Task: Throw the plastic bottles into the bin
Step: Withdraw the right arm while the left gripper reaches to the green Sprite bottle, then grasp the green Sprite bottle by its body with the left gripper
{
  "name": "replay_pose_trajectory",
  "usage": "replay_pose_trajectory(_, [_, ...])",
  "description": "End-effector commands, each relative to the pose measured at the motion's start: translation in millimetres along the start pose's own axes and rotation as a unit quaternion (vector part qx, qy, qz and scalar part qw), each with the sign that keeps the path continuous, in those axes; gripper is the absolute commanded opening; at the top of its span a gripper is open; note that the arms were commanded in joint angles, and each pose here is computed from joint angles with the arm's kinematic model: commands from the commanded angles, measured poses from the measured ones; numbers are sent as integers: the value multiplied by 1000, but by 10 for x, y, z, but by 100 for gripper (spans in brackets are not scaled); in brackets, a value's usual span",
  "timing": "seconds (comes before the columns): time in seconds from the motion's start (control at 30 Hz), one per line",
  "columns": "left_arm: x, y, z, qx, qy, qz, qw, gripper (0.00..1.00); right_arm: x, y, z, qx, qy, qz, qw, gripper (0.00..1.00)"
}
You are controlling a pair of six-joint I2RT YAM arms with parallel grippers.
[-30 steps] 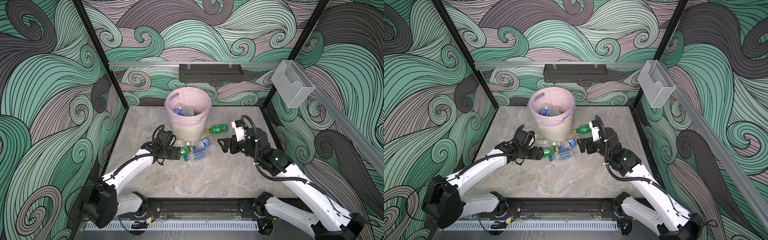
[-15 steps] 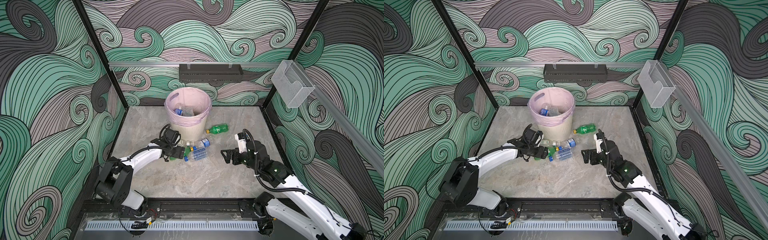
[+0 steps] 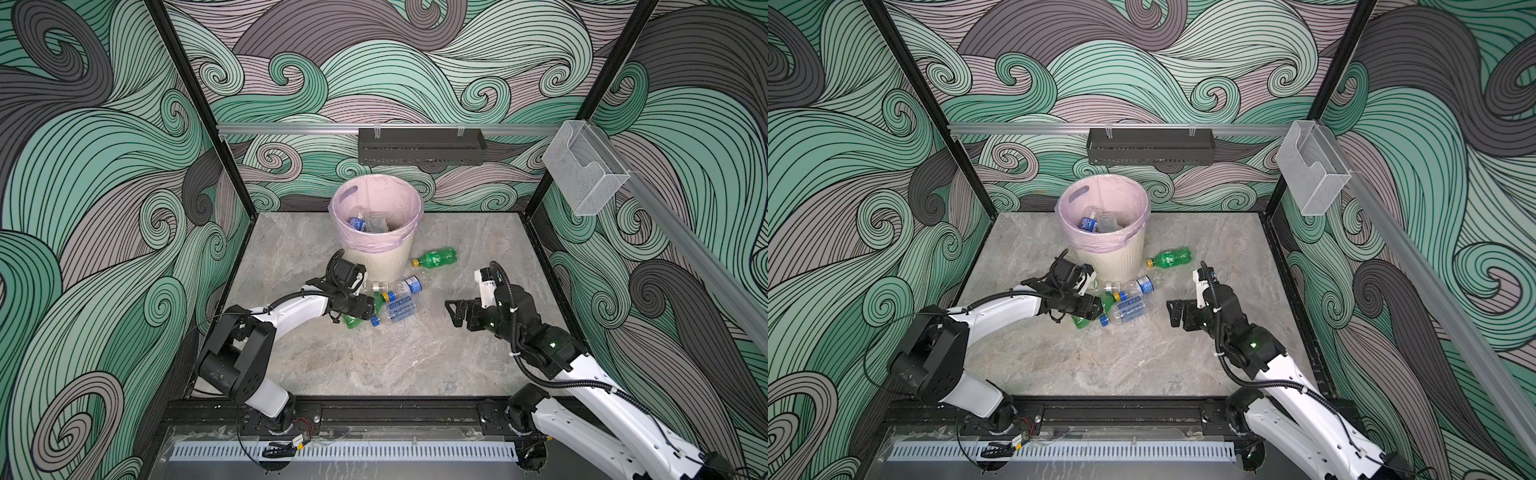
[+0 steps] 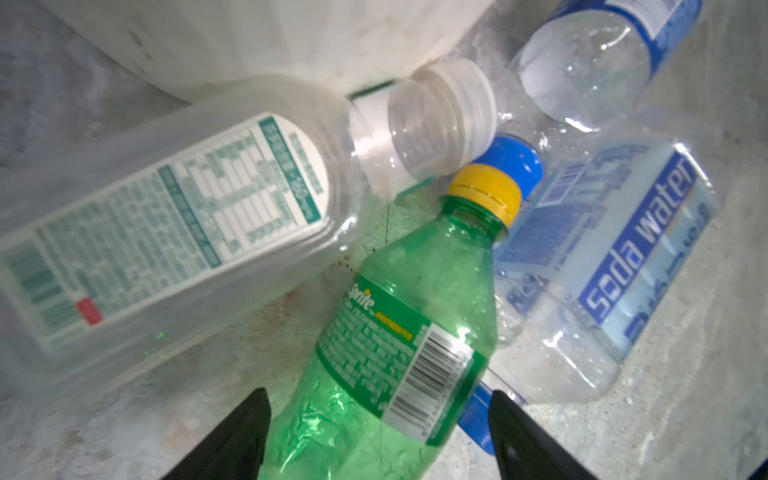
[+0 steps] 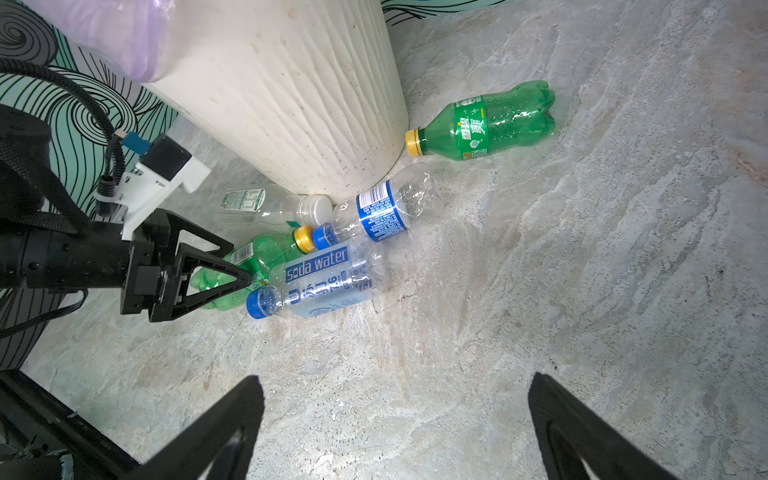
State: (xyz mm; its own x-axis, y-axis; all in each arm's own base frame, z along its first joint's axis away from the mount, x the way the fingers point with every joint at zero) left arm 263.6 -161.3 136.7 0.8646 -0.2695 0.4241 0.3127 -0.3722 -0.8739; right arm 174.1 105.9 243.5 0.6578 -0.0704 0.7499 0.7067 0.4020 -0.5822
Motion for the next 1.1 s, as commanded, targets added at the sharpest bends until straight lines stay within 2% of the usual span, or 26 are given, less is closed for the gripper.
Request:
replay_pose_trajectory(0.0, [-90,-87,-126,-48,7,-4,999,84,-15,0,-72,-23,16,-9,1000,100])
replay_pose_trajectory(0.17, [-171,-60,-83,-29,1,3,1000,79,-22,29,-81,-25,22,-5,999,100])
replay_pose_trajectory(0.43, [-67,120,-88,-16,-9,31,999,72,-43,36,-90,-26,24,-3,999,100])
replay_pose_trajectory(0.67, [-72,223,-90,14,-12,55,998,54,-83,30,-116,-31,24,0,999,100])
replay_pose_trajectory(0.83, [-189,147,-69,22,-26,47,998,45,-102,41,-132,-36,23,2,999,100])
replay_pose_trajectory(0.97, [-288,-11,-65,27,-40,32,998,43,-94,46,-127,-35,22,3,999,100])
replay_pose_trajectory(1.07, [-328,-223,-81,25,-49,0,998,42,-88,58,-120,-32,23,3,999,100])
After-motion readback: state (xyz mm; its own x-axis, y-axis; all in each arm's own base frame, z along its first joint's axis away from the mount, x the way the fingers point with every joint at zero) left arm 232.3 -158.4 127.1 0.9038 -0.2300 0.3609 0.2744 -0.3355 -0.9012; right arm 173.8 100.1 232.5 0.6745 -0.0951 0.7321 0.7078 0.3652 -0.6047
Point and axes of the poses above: each gripper's point midway between its finger pads, its own y axis out along the fingers, its own z axis along the line the jaws close on, x = y × z, the point moved 9 cm from there along -y, back along the fingers, and after that the axes turned 1 degree about y, right-handed, at the moved point
